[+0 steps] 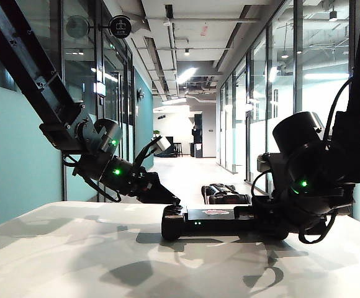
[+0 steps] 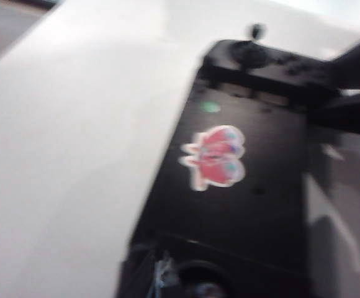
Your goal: Push the left joystick on the remote control sitting on the white table backward to make the robot dog back up in a straight line until it returns close to you.
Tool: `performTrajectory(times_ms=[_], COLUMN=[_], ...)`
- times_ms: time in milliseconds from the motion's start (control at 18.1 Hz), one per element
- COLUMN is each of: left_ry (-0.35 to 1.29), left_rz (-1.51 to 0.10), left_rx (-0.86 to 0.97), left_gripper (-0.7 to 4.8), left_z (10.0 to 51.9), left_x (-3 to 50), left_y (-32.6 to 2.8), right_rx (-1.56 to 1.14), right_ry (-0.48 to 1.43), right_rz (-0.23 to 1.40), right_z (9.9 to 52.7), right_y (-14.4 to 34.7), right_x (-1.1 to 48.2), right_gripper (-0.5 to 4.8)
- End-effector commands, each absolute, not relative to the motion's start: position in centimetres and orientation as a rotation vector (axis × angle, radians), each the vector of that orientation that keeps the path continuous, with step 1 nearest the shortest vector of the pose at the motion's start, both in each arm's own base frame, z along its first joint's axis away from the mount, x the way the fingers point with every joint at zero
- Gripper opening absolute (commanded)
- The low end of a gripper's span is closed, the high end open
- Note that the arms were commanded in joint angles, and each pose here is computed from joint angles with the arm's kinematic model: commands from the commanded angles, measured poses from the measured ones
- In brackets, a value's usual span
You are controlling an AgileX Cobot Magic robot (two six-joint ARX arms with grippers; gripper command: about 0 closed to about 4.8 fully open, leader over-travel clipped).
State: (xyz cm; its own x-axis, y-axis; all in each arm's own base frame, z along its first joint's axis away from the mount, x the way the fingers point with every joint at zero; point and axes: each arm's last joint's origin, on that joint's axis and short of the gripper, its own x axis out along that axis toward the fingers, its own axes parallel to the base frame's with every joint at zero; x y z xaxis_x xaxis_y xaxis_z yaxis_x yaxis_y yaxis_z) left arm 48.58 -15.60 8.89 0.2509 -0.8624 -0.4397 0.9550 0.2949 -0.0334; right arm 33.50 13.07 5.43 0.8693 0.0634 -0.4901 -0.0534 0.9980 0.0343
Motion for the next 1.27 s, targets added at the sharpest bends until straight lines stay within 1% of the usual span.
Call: performTrajectory(times_ms=[55,166,277,332,388,609,775,830,886,941,1273], left_ry=[0.439,0.418,0.412,0.421,0.429,0.431,0.445,0.448,0.452,0.455,0.472], left_rz=[-1.127,-1.047,-0.941,-0.851,-0.796,-0.708,-0.698,-0.697,-0.698,-0.700,-0.693], left_rx=[0.245,0.237,0.269,0.291,0.282,0.225,0.227,0.227,0.227,0.226,0.201], left_gripper=[-0.06,-0.06,-0.06,-0.06,-0.06,-0.06,-0.06,-0.06,-0.06,-0.06,-0.06], left_z=[9.3,10.1,11.0,11.7,12.3,15.6,18.2,19.0,20.1,21.0,24.3], left_x=[49.1,49.6,49.9,50.0,50.1,49.8,49.1,48.8,48.4,48.1,46.6], left_y=[-15.5,-15.5,-15.3,-15.1,-15.0,-14.7,-14.5,-14.4,-14.3,-14.2,-13.8], right_rx=[0.040,0.040,0.040,0.040,0.039,0.040,0.040,0.040,0.040,0.039,0.027], right_ry=[0.474,0.474,0.474,0.474,0.474,0.474,0.475,0.475,0.474,0.475,0.497], right_rz=[0.052,0.052,0.052,0.052,0.052,0.052,0.053,0.053,0.053,0.053,0.051], right_z=[6.0,6.0,6.0,6.0,6.0,6.0,6.0,6.0,6.0,6.0,6.4], right_y=[13.1,13.1,13.1,13.1,13.1,13.1,13.1,13.1,13.1,13.1,13.1], right_x=[33.8,33.8,33.8,33.8,33.8,33.8,33.8,33.8,33.8,33.8,33.6], right_gripper=[1.44,1.44,1.44,1.44,1.44,1.44,1.50,1.74,2.40,2.78,2.80])
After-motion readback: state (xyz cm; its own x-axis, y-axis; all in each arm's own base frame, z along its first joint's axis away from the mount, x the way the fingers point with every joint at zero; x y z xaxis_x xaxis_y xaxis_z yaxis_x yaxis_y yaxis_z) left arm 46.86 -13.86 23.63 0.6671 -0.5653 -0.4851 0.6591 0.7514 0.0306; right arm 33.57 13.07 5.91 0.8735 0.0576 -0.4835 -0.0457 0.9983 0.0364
